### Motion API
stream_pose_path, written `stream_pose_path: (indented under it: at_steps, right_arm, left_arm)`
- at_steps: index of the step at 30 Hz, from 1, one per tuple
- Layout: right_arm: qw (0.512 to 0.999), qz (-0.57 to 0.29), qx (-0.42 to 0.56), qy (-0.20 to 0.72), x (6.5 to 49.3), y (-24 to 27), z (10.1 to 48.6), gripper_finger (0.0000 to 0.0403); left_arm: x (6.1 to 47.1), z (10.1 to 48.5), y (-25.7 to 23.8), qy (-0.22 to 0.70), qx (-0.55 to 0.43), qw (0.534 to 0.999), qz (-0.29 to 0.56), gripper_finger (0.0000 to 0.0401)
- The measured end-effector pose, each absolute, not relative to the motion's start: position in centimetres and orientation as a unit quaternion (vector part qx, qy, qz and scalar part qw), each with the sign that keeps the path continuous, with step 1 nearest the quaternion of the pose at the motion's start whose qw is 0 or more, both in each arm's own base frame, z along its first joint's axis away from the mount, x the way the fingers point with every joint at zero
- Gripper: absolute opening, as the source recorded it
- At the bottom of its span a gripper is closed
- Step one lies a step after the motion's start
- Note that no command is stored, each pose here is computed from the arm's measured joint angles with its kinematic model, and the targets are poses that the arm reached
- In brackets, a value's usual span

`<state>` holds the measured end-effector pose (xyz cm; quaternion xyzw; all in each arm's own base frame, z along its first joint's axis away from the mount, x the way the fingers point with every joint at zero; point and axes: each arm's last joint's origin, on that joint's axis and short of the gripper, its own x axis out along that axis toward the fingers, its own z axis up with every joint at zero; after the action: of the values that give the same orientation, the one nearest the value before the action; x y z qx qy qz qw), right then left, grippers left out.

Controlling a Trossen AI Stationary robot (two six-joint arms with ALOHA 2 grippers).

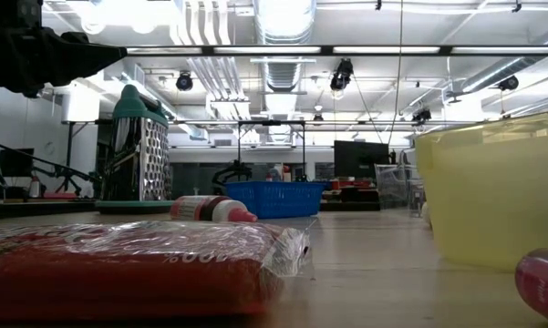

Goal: Pick & Place Food Item
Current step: Put the small dark red food coloring into the yellow bin

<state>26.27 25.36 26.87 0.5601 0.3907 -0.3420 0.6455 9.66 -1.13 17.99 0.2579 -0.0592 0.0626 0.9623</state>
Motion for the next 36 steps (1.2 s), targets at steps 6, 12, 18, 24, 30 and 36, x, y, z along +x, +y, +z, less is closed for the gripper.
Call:
stream_pose_path:
  at_steps: [6,12,18,24,30,36]
  right_arm:
    - [0.679,-0.301,0.573,0.346,27.1,25.8,27.3,0.018]
    - [0.692,-0.282,0.581,0.323,28.2,26.4,26.7,0.018]
    - [0.672,-0.29,0.605,0.314,29.6,27.8,25.6,0.018]
    - [0.654,-0.303,0.612,0.325,31.3,29.7,25.2,0.018]
    - [0.637,-0.355,0.591,0.344,32.7,31.3,25.3,0.018]
    - [0.589,-0.415,0.588,0.368,33.8,32.4,25.4,0.018]
  left_arm:
    - [9.7,18.0,-1.1,-0.059,0.258,0.962,0.063,0.0152]
    - [9.7,18.0,-1.1,-0.059,0.258,0.962,0.063,0.0152]
    - [9.7,18.0,-1.1,-0.06,0.258,0.962,0.063,0.0152]
    - [9.7,18.0,-1.1,-0.059,0.258,0.962,0.063,0.0152]
    - [9.7,18.0,-1.1,-0.059,0.258,0.962,0.063,0.0152]
    - [9.7,18.0,-1.1,-0.059,0.258,0.962,0.063,0.0152]
